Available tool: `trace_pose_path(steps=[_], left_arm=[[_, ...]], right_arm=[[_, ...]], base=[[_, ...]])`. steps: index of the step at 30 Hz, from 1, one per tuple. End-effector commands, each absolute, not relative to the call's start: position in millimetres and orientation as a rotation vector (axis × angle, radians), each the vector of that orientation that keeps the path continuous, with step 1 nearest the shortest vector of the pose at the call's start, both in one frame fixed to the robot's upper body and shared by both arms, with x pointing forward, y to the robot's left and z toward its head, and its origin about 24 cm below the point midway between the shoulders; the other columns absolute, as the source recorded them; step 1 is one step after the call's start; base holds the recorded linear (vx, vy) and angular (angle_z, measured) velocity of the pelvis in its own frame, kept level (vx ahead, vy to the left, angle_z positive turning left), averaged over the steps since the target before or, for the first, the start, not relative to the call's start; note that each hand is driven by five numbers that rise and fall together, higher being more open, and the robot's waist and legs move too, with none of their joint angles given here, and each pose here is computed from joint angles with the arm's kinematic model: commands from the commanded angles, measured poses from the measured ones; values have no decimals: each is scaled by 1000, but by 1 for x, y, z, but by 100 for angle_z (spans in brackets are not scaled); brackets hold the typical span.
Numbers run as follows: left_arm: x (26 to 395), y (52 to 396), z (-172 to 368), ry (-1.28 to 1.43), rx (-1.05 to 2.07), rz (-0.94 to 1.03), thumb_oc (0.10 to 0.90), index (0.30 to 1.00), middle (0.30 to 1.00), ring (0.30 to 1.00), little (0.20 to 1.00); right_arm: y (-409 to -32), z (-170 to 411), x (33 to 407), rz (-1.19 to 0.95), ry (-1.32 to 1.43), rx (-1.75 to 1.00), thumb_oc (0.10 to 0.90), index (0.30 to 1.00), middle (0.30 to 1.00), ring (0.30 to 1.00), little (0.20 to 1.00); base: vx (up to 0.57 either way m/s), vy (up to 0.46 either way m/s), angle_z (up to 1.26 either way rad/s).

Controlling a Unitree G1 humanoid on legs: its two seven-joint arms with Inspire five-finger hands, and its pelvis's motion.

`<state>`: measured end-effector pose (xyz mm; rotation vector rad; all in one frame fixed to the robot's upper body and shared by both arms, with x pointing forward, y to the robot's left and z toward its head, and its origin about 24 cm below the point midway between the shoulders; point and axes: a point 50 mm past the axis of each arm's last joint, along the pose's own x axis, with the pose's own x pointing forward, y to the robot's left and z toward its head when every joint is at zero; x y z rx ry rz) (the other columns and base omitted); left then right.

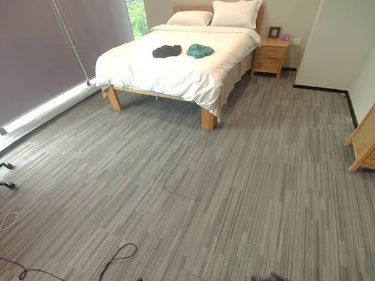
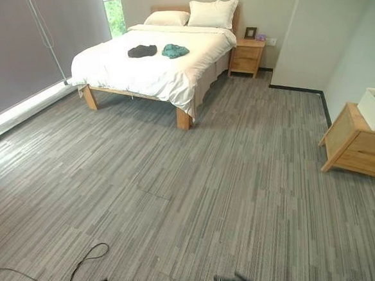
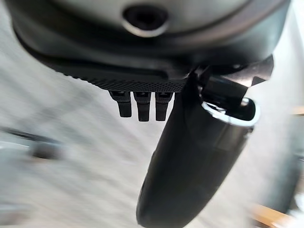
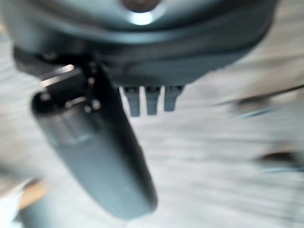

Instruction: Pick up bed clothes into laundry basket.

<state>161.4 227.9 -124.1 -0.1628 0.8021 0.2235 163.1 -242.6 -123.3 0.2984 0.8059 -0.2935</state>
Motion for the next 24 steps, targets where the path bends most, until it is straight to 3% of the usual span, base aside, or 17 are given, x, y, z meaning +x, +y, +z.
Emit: trace_pose_path(steps=[1, 3, 8, 17, 24], left_arm=[[219, 240, -61, 404, -220, 217, 800, 900, 900, 900, 900], [224, 237, -39, 285, -247, 189, 800, 900, 900, 900, 900], [217, 233, -39, 272, -242, 191, 800, 900, 900, 900, 900], [200, 236, -55, 351, -234, 228, 800, 900, 900, 900, 900], [208, 248, -42, 299, -192, 276, 800, 900, 900, 900, 900]], right_arm=[[-235, -61, 236, -161, 438, 205, 800, 900, 900, 900, 900], [-231, -39, 244, -95, 328, 149, 800, 900, 900, 900, 900], [-229, -30, 236, -29, 288, -26, 800, 900, 900, 900, 900], [-227, -41, 220, 5, 343, -60, 800, 900, 900, 900, 900], [-220, -30, 239, 25, 297, -49, 800, 900, 900, 900, 900]], base=[[0, 0, 0], [0, 0, 0], [34, -6, -8], [23, -3, -4], [38, 21, -4]])
